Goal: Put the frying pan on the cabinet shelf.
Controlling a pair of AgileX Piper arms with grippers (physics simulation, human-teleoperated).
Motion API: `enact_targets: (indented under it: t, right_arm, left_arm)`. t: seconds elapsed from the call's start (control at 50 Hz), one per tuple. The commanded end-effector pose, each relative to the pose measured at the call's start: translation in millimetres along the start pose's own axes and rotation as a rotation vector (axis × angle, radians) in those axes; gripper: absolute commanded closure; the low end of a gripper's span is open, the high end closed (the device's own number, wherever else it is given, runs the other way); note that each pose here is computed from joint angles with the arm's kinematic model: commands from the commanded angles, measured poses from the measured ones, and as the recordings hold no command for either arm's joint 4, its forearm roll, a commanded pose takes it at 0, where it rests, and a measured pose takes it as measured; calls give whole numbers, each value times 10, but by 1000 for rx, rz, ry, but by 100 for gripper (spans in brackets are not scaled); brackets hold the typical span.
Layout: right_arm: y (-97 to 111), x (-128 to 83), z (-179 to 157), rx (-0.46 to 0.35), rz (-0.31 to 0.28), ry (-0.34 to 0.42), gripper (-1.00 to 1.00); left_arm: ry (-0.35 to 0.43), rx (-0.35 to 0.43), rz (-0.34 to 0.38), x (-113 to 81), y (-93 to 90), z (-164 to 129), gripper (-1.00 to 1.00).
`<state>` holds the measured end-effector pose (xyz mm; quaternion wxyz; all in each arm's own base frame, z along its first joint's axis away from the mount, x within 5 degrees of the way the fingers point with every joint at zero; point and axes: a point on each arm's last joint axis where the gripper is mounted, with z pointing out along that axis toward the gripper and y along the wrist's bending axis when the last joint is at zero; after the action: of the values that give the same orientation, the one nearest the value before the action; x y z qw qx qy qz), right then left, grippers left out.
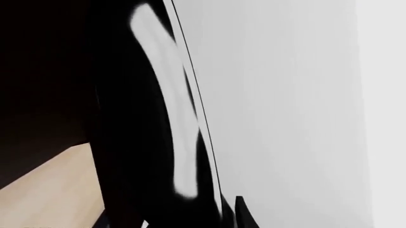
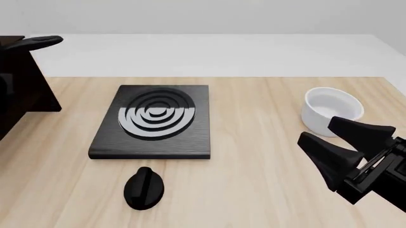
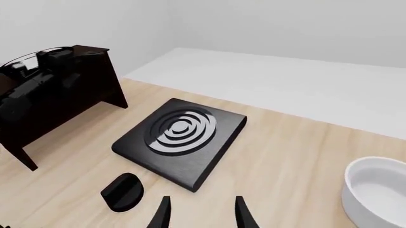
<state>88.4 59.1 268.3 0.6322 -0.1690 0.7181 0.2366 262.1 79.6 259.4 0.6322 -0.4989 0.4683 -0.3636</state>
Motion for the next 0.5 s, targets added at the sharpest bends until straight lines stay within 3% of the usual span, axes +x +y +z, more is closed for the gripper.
enact_targets:
  t: [0.02, 0.06, 0.08, 0.16, 0.2, 0.5]
  right_arm:
    - [-1, 7, 3, 0, 1, 2, -100]
    - [-1, 4, -2, 0, 0, 1, -100]
    - [-1, 0, -5, 1, 0, 0, -100]
    - [-1, 10, 6, 0, -2, 4, -100]
    - [0, 6, 2, 0, -3, 4, -100]
    - [-1, 10, 12, 0, -3, 6, -100]
  left_arm:
    - [3, 11, 2, 15, 7, -119, -100]
    - [19, 23, 49, 37, -109, -199, -100]
    - [17, 21, 16, 42, -54, -207, -100]
    - [20, 25, 20, 44, -81, -288, -100]
    - [48, 9, 87, 77, -180, -354, -100]
    - [70, 57, 97, 114, -248, -700, -100]
